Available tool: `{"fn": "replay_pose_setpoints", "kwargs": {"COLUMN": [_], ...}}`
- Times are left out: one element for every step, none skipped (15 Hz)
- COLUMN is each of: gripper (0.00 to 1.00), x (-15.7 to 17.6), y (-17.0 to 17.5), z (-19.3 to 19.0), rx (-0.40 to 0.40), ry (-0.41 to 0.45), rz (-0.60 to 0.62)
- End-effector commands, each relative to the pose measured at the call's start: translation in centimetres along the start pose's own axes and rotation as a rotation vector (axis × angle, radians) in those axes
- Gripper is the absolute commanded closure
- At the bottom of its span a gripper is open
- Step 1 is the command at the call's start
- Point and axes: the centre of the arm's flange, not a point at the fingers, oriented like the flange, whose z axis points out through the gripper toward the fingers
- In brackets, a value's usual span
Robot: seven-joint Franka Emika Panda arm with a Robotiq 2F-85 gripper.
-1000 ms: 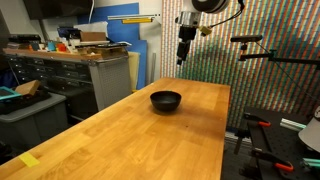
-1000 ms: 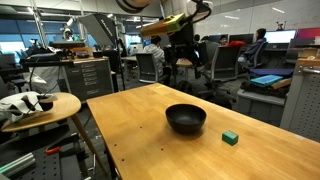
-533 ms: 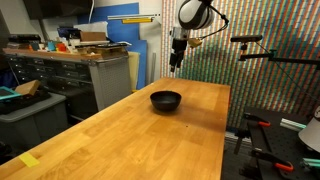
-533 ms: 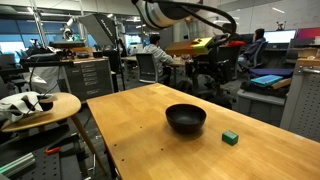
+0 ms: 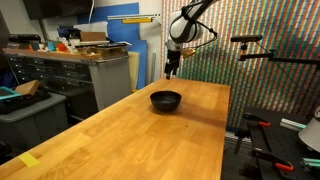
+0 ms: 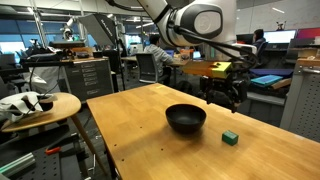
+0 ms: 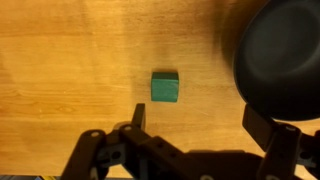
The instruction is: Place the green wooden block inside the black bowl
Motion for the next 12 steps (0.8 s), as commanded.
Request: {"fn": "replay_pose_setpoints", "kwargs": {"gripper": [0.00,0.00,0.00,0.00,0.00,0.00,0.00,0.00,0.00,0.00,0.00,0.00], "x": [2.0,2.0,2.0,2.0,2.1,2.2,2.3,2.5,2.7,2.9,3.1,3.3], "y": [1.6,1.9,2.1,2.3,2.4,2.5,2.6,2.7,2.8,2.8,3.0,3.1], "z": [2.5,3.3,3.9,4.5,5.1,5.6,6.1,6.6,7.1,7.6,8.1,8.6], "rx": [0.017,0.021,0.025,0.032,0.037,0.041,0.045,0.047,0.051,0.054,0.054,0.052], "ry": [0.001,-0.007,-0.013,-0.018,-0.020,-0.021,-0.022,-0.021,-0.020,-0.018,-0.015,-0.014], "rz": [0.020,0.024,0.029,0.034,0.038,0.043,0.046,0.049,0.053,0.057,0.060,0.061]}}
